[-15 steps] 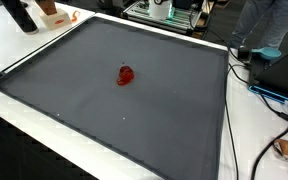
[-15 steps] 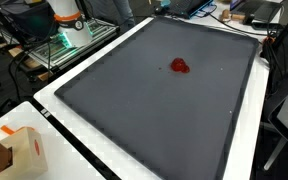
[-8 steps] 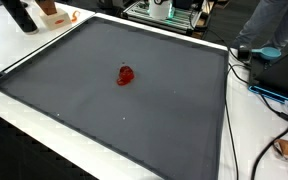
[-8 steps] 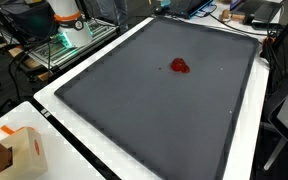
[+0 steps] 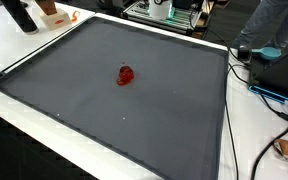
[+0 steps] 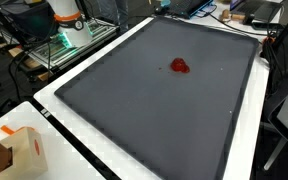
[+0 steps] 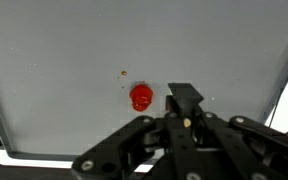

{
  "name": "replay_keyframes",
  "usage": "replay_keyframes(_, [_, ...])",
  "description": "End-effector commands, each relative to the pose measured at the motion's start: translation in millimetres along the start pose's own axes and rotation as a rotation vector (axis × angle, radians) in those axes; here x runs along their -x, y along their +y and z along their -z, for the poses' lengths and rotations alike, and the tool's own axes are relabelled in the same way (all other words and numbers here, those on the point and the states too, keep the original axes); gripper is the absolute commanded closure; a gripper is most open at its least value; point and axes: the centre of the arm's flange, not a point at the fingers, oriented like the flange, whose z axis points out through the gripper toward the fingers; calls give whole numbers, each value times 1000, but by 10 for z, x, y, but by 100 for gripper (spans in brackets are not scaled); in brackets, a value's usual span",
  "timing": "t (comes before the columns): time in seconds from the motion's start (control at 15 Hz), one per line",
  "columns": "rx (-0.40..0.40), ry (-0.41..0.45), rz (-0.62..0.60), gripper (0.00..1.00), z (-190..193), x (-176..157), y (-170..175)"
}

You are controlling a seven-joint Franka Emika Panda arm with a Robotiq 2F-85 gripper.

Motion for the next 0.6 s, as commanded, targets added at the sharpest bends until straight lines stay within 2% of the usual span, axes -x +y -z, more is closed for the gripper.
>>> replay_keyframes(0.0, [0,0,0,87,0,0,0])
replay_keyframes(0.2, [0,0,0,87,0,0,0])
replay_keyframes(0.27, [-11,1,-15,97,-15,-66,72])
replay_keyframes(0.53, [-113,34,-39,97,-101,-414,474])
